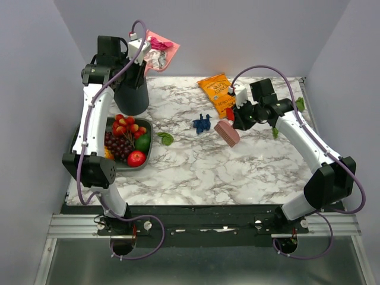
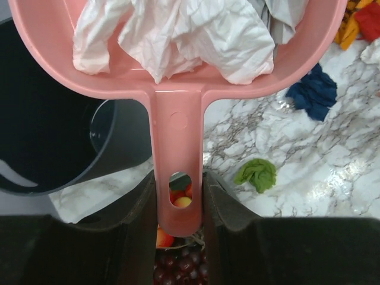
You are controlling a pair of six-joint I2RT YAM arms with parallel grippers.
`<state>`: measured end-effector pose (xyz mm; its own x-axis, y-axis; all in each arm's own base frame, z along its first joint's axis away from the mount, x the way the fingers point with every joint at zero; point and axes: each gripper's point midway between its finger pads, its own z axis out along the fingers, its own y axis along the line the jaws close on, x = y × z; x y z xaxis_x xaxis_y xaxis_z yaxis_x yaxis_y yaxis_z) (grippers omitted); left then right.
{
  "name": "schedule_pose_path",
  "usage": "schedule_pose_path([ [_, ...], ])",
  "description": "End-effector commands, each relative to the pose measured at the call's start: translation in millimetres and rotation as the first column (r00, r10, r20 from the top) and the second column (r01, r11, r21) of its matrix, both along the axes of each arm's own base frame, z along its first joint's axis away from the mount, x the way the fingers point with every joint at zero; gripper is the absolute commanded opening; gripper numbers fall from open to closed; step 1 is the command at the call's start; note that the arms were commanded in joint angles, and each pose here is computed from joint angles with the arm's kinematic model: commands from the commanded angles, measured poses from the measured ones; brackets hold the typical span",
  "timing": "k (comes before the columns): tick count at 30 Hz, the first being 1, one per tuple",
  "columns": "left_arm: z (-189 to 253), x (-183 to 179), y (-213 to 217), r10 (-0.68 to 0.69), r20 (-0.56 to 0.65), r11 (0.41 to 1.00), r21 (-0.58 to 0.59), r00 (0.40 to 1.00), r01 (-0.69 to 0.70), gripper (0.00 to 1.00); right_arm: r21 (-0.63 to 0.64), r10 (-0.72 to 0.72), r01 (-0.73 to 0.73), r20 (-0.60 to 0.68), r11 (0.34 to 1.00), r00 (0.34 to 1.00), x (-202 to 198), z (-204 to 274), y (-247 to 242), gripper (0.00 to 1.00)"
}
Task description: Sweep away the paper scraps from the table
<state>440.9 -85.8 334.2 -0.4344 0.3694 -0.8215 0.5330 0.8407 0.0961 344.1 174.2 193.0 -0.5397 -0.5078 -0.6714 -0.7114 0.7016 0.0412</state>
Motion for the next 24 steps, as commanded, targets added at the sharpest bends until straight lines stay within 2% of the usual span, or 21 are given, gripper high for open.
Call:
schedule_pose_path([
  [1,10.7,14.2,40.6,0.118,-0.011,0.992,0.044,0.993,-0.117,0.0,0.044,0.018,-0.019,0.024,0.999,1.0,6.6,5.7,8.8,0.01],
  [7,16.3,36.1,109.6,0.268,0.039,0.948,0.167,0.963,-0.27,0.0,0.052,0.027,-0.028,0.011,0.998,1.0,1.4,2.7,9.7,0.01],
  [12,9.9,43.0,162.3,0.356,0.081,0.882,0.302,0.931,-0.363,0.0,0.062,0.025,-0.025,-0.002,0.998,1.0,-2.8,0.9,10.2,0.01],
  [16,-0.3,41.8,199.0,0.417,0.093,0.808,0.418,0.904,-0.416,0.0,0.072,0.028,-0.026,-0.022,0.997,0.999,-5.8,-2.3,11.9,0.01],
  [19,-1.5,43.4,214.2,0.414,0.108,0.77,0.488,0.904,-0.411,0.0,0.074,0.03,-0.028,-0.024,0.997,0.999,-5.6,-3.5,12.5,0.01],
  [24,15.8,50.1,241.2,0.415,0.211,0.651,0.612,0.885,-0.45,0.0,0.087,0.032,-0.029,-0.041,0.996,0.999,-5.6,-5.9,15.7,0.01],
])
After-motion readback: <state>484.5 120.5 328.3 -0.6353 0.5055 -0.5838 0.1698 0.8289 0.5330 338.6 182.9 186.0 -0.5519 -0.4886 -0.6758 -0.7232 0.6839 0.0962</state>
